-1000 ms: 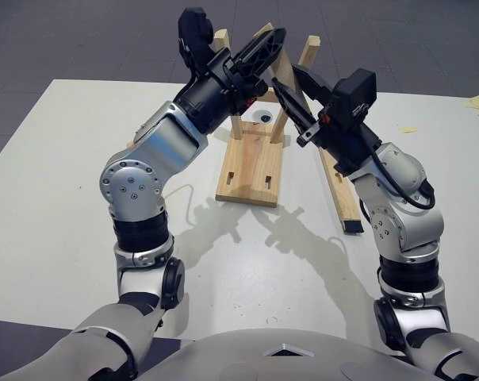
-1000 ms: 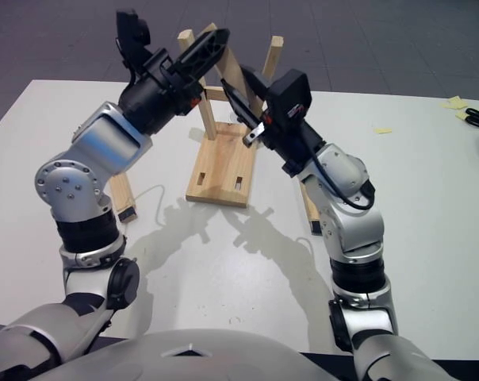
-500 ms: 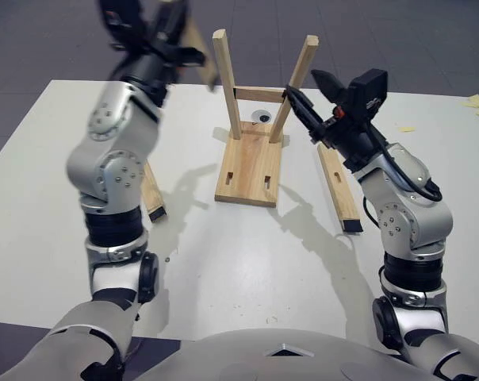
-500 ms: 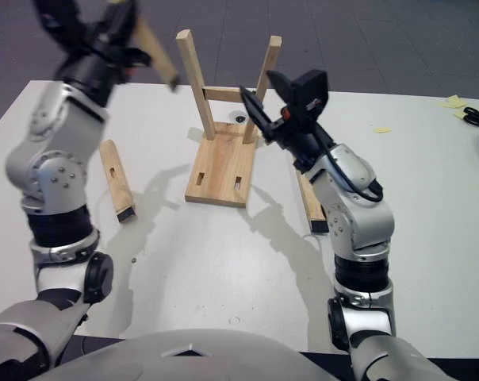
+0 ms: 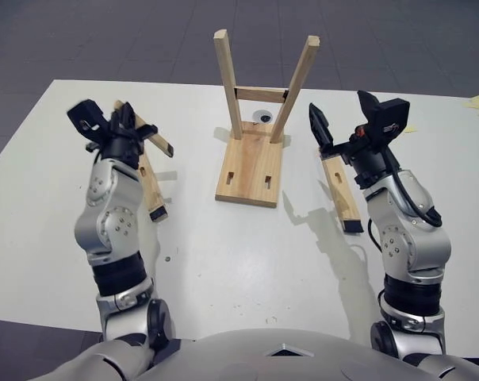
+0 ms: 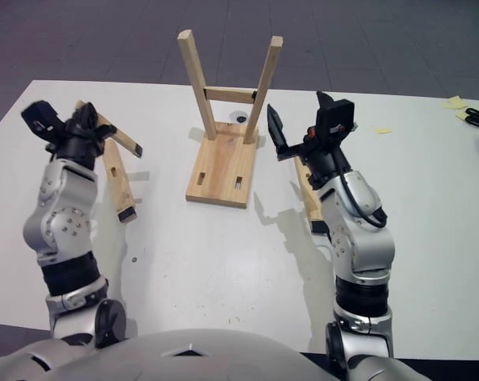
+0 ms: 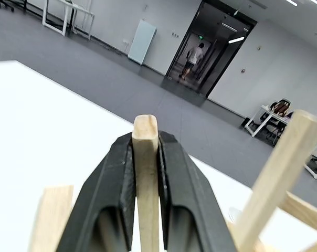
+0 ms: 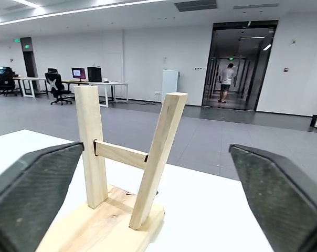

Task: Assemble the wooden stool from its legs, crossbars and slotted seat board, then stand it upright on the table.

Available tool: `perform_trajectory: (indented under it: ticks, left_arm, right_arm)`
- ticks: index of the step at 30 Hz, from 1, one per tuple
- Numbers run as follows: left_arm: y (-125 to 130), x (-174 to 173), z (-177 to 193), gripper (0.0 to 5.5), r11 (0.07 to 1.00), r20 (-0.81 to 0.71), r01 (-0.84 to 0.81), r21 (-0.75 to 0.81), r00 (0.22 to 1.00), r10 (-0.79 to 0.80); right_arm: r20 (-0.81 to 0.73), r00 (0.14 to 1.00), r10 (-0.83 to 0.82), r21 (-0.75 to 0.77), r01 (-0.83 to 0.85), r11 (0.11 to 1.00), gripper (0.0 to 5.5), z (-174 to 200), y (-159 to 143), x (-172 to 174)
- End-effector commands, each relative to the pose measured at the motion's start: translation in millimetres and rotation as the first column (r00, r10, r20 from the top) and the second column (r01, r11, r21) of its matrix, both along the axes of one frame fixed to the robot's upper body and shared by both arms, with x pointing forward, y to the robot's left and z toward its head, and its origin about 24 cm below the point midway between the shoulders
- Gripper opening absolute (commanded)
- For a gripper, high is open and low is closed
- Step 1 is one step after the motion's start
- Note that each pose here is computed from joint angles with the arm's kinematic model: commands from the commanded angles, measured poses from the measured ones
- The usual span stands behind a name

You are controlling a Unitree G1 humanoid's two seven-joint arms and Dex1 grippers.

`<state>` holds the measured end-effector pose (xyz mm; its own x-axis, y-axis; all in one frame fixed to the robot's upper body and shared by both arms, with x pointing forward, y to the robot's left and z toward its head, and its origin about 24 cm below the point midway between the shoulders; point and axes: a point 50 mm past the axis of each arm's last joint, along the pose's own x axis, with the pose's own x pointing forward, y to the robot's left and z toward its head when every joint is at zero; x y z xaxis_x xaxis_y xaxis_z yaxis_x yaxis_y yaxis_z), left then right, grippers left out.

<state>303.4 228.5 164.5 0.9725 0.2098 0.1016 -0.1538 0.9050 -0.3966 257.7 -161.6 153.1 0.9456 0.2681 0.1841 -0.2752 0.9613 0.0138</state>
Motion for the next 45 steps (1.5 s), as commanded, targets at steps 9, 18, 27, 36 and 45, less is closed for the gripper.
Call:
perform_trajectory:
  ticks: [9,18,27,36,45]
  left_arm:
    - [24,21,-12,0.41,0.999,-0.16,-0.047,0.02,0.986,0.05]
    - [43,2,-5,0.41,0.954,-0.264,-0.121,0.276,0.944,0.196]
    - [34,17,-47,0.41,0.973,-0.278,-0.069,0.22,0.952,0.13]
    - [29,26,-68,0.41,0.986,-0.243,-0.007,0.166,0.969,0.048]
    - [-44,42,-39,0.41,0.897,-0.063,0.419,0.141,0.908,-0.414]
  right_arm:
    - [-0.004,0.987,-0.158,0.073,0.158,0.985,5.4,-21,8,-19]
    - [-0.014,0.982,-0.187,0.055,0.187,0.981,5.4,-26,2,-20]
    - [-0.004,0.99,-0.138,0.026,0.138,0.99,5.4,-20,0,-10]
    - [-0.006,0.996,-0.088,-0.004,0.088,0.996,5.4,-13,-6,-1]
    - [-0.014,0.998,-0.055,-0.004,0.054,0.999,5.4,-13,-1,4]
